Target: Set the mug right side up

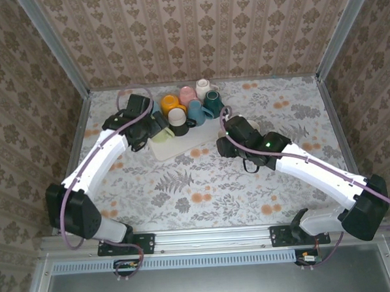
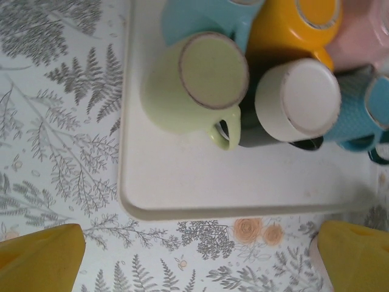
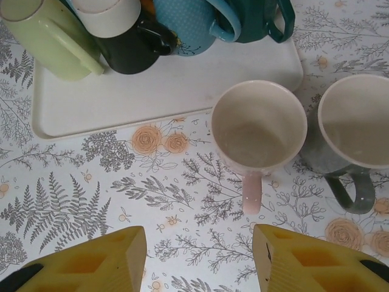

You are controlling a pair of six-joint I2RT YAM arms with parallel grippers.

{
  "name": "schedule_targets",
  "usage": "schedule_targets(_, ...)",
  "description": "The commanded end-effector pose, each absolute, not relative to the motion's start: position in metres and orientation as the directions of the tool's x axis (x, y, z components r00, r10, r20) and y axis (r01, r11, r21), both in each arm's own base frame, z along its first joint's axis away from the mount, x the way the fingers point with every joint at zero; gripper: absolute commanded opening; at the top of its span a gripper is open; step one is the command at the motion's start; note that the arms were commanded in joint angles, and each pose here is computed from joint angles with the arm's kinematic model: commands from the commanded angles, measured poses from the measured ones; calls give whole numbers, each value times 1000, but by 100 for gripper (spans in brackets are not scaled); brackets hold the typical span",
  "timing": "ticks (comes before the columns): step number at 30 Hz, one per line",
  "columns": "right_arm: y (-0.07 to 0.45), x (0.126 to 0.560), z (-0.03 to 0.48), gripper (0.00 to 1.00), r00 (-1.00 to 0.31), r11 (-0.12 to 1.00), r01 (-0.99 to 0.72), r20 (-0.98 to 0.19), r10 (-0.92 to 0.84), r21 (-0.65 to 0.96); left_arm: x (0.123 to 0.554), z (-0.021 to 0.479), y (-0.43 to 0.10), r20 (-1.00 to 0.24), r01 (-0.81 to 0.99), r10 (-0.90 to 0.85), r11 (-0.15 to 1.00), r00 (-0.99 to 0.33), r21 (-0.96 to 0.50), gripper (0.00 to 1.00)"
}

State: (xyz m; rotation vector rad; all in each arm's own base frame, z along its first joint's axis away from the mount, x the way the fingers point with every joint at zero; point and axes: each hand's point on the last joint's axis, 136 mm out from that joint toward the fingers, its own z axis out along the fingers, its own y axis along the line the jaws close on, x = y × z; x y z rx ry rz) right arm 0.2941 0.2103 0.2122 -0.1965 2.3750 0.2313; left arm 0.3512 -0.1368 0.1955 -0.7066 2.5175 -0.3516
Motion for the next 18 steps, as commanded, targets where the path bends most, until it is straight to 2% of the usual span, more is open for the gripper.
schedule_targets(1,204,299,216,51,-691,985,-127,-723,-3,117,343,183,-108,-302,-663,-705,708,-641,-244,100)
schedule_targets(6,212,293,213,50,-677,975,-150,-735,20,165,372,167,-125,-184,-709,-730,684,-659,-173,100)
schedule_targets(12,210,282,210,51,-683,963,-172,-729,36,208,402,151,-137,-147,-735,-759,651,-634,-190,100)
schedule_targets(18,201,275,204,51,-680,965,-171,-732,29,197,412,140,-136,-138,-755,-780,626,-611,-196,100)
